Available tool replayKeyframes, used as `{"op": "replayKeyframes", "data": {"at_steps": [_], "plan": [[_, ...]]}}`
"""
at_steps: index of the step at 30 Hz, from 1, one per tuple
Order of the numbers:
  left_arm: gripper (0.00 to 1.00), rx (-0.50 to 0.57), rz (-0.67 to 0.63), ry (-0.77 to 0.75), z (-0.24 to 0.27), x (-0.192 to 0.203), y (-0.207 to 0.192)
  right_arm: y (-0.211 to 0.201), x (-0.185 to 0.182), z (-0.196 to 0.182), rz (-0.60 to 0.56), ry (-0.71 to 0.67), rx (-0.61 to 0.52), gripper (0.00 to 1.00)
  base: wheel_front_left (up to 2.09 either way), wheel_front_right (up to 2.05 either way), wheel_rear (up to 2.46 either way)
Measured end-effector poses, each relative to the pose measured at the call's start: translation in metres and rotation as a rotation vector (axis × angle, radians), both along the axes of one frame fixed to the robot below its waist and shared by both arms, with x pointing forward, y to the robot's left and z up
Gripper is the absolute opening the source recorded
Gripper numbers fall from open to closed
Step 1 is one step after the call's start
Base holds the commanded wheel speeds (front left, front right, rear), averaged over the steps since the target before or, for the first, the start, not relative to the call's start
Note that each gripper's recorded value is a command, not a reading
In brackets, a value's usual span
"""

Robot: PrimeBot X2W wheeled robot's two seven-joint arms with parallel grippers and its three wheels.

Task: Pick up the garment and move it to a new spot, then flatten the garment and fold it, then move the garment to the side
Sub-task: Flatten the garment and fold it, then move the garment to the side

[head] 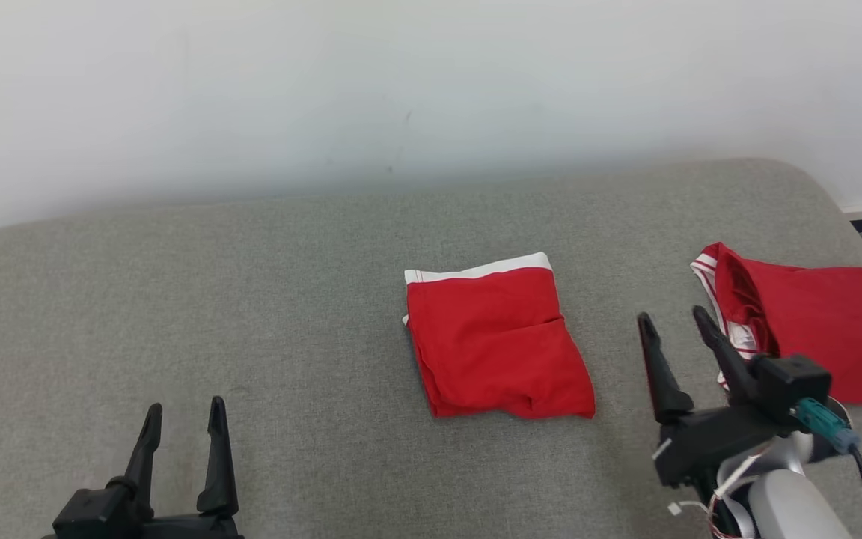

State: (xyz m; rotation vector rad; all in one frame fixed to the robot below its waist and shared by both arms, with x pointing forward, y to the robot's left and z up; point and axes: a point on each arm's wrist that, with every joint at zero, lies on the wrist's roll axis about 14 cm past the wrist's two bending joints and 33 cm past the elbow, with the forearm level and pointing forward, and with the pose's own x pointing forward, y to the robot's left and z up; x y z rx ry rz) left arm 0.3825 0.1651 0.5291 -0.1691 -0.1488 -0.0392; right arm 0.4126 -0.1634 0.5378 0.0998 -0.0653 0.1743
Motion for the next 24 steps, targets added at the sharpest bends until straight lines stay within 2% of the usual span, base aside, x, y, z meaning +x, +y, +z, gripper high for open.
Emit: {"op": "replayKeyframes", "data": {"at_steps": [3,9,15,24], "plan": [[1.0,0.031,-0.004,-0.006,0.002,0.0,-0.001,-0.024,-0.008,-0.005,-0.052,0.001,-0.013,1.0,0.0,0.0,0.0],[1.0,0.045,-0.014,0.018,-0.007,-0.008,-0.001,-0.037,-0.016,-0.014,-0.066,0.006,-0.049,1.0,0.0,0.0,0.0],[1.0,0.045,0.01,0.043,-0.015,-0.017,0.008,-0.034,-0.022,-0.031,-0.046,0.046,-0.071,1.0,0.0,0.0,0.0],[1.0,0.042,0.038,0.065,-0.022,-0.025,0.018,-0.025,-0.023,-0.035,-0.021,0.052,-0.061,1.0,0.0,0.0,0.0]]}}
